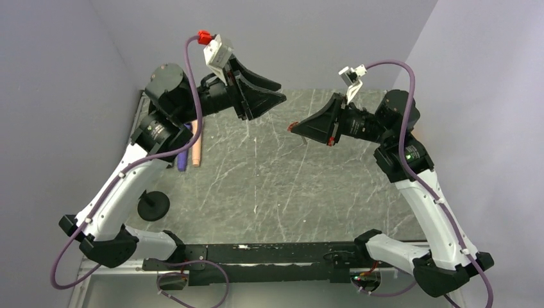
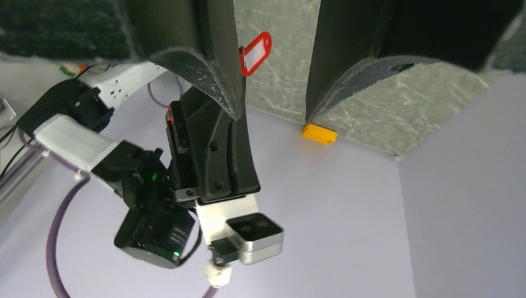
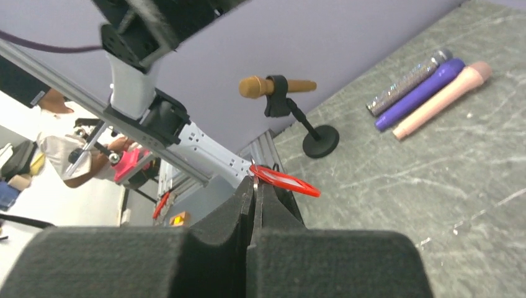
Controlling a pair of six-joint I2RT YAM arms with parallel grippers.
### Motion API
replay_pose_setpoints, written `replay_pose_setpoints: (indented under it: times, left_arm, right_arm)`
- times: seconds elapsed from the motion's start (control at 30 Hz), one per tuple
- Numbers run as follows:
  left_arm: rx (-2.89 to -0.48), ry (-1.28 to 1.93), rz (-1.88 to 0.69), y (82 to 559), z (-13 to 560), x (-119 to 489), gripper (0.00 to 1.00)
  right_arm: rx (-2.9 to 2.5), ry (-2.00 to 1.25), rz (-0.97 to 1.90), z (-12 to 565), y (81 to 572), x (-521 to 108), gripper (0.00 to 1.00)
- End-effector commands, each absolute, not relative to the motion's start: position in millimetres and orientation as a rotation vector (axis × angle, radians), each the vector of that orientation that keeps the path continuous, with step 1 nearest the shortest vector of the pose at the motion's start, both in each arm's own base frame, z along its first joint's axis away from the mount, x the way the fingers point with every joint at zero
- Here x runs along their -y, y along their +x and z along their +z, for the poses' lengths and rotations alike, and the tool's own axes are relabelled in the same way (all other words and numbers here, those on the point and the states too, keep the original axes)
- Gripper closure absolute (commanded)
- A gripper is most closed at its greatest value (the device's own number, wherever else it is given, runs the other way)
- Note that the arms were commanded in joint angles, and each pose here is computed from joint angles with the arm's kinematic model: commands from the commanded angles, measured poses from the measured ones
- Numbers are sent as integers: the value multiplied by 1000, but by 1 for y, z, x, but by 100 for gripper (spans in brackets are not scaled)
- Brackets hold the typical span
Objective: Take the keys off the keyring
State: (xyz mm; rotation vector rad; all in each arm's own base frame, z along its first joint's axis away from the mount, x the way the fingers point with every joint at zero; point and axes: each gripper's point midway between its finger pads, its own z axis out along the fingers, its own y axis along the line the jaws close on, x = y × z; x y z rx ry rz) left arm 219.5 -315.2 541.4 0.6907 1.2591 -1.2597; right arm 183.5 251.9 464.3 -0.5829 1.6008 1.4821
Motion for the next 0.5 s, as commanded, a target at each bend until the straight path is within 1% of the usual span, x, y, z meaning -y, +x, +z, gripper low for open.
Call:
replay_pose_setpoints:
  times: [0.0, 0.13, 0.23, 0.37, 0.47]
  left_arm:
    - [-1320, 947, -1116, 215, 516, 317, 52]
    - [-1445, 862, -1011, 240, 490, 311, 53]
    - [-1590, 684, -922, 268, 462, 302, 53]
    - [-1781, 551, -887, 286, 418, 300, 54]
    - [-1894, 509, -879, 291, 389, 302, 56]
  right_arm:
    - [-1808, -614, 1353, 436, 188, -245, 100]
    - [-2150, -463, 1203, 384, 209, -234, 100]
    - [-2458, -248, 1069, 332, 218, -222, 100]
    - [-2783, -96, 1000, 275, 202, -215, 100]
    - [-2998, -85, 853, 241, 185, -201, 100]
